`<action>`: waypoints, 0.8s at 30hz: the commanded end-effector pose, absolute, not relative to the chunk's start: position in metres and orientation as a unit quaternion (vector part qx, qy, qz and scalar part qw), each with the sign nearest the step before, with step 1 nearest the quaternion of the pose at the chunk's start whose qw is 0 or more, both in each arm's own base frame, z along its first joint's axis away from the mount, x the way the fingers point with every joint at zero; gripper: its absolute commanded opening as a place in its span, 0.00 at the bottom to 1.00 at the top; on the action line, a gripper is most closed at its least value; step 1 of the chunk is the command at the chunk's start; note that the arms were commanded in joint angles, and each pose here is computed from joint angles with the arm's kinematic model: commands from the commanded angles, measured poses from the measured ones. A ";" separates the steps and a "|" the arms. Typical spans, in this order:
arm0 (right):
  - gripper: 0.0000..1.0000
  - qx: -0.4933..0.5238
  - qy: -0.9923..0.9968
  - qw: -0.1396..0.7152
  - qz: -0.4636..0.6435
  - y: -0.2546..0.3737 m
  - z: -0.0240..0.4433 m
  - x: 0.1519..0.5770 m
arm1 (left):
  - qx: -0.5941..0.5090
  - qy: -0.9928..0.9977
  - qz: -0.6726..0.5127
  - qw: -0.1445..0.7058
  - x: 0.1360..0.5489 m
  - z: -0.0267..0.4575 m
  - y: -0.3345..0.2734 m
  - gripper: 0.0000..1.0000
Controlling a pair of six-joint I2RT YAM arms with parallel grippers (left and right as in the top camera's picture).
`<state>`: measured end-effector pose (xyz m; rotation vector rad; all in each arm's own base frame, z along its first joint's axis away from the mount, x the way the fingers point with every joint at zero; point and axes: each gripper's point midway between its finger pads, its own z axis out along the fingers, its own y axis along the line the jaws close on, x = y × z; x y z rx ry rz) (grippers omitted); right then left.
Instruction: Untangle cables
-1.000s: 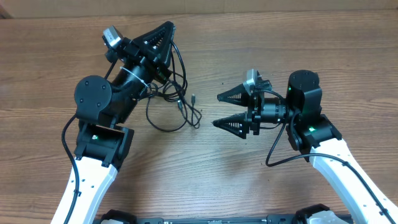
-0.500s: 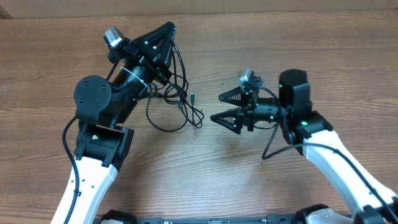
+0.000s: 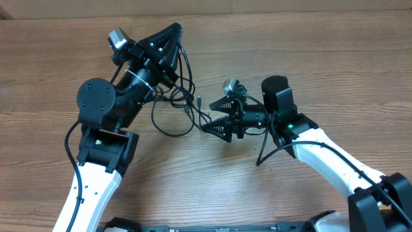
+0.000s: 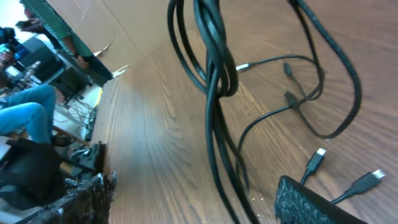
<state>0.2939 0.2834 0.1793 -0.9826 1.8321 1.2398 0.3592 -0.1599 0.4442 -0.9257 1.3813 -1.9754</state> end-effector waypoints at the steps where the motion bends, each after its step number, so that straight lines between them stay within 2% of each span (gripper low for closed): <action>1: 0.81 -0.386 0.707 0.371 0.462 0.284 0.180 0.301 | -0.330 0.510 -0.745 0.274 0.353 0.457 -0.162 0.04; 12: 0.80 -0.385 0.710 0.362 0.465 0.285 0.172 0.302 | -0.353 0.493 -0.763 0.224 0.351 0.458 -0.167 0.04; 21: 0.77 -0.422 0.648 0.400 0.492 0.293 0.201 0.298 | -0.314 0.499 -0.783 0.196 0.331 0.467 -0.197 0.04; 24: 0.72 -0.422 0.647 0.403 0.491 0.293 0.202 0.298 | -0.300 0.500 -0.791 0.186 0.323 0.472 -0.207 0.04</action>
